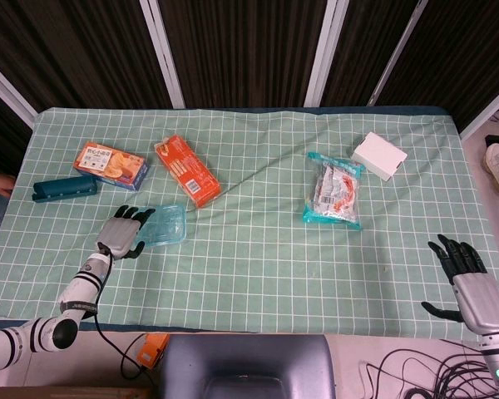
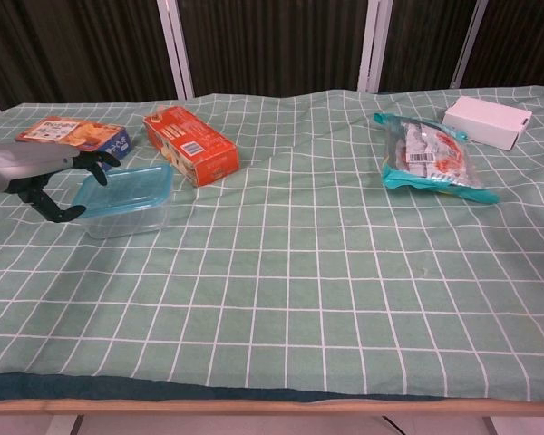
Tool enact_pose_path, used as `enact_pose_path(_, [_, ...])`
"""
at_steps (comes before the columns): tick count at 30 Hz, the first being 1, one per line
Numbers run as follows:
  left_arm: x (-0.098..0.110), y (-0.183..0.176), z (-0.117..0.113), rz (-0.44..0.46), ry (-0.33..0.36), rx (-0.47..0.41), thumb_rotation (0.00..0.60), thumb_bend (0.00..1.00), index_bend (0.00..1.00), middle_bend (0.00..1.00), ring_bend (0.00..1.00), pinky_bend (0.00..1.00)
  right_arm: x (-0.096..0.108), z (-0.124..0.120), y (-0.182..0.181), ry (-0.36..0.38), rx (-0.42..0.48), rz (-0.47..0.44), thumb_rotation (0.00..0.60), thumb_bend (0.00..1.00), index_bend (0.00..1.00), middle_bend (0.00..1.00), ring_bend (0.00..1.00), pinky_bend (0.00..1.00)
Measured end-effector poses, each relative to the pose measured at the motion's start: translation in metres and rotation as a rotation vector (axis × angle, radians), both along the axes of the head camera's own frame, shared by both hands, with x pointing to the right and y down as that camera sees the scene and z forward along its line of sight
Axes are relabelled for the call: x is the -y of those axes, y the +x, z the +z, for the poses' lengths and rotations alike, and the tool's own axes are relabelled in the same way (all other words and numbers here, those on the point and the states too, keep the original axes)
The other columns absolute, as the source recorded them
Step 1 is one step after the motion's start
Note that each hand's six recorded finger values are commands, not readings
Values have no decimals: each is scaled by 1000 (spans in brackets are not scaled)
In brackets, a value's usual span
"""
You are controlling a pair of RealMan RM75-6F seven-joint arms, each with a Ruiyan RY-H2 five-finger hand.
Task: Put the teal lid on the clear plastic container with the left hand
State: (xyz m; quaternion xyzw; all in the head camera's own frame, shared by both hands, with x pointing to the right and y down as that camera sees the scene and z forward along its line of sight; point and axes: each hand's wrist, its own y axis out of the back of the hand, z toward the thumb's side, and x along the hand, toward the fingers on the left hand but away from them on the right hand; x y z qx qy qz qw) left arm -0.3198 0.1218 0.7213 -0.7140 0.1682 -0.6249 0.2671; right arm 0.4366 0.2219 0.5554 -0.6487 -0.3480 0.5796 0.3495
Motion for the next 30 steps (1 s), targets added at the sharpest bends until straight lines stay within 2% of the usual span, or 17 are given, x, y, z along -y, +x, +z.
enact_pose_path(14, [-7, -2, 4, 4, -43, 17, 600, 392, 0, 231, 86, 0, -1, 1, 0, -3, -2, -2, 600, 151, 0, 0, 0, 0])
enact_pose_path(18, [-3, 1, 1, 1, -22, 6, 600, 393, 0, 216, 76, 0, 1, 1, -1, -2, -1, -1, 600, 151, 0, 0, 0, 0])
enact_pose_path(21, [4, 6, -7, 10, 42, -17, 600, 380, 0, 106, 14, 0, 0, 0, 1, -2, -3, 2, 600, 151, 0, 0, 0, 0])
enact_pose_path(24, [12, 13, -20, 32, 142, -59, 600, 361, 0, 16, 0, 0, 0, 0, 2, -1, -5, 3, 600, 151, 0, 0, 0, 0])
enact_pose_path(28, [16, 23, -49, 75, 293, -142, 600, 345, 0, 0, 0, 0, 0, -1, 0, 3, -1, -2, 600, 151, 0, 0, 0, 0])
enact_pose_path(30, [12, 25, -63, 83, 339, -180, 600, 344, 0, 0, 0, 0, -1, -3, 0, 6, 0, -3, 600, 151, 0, 0, 0, 0])
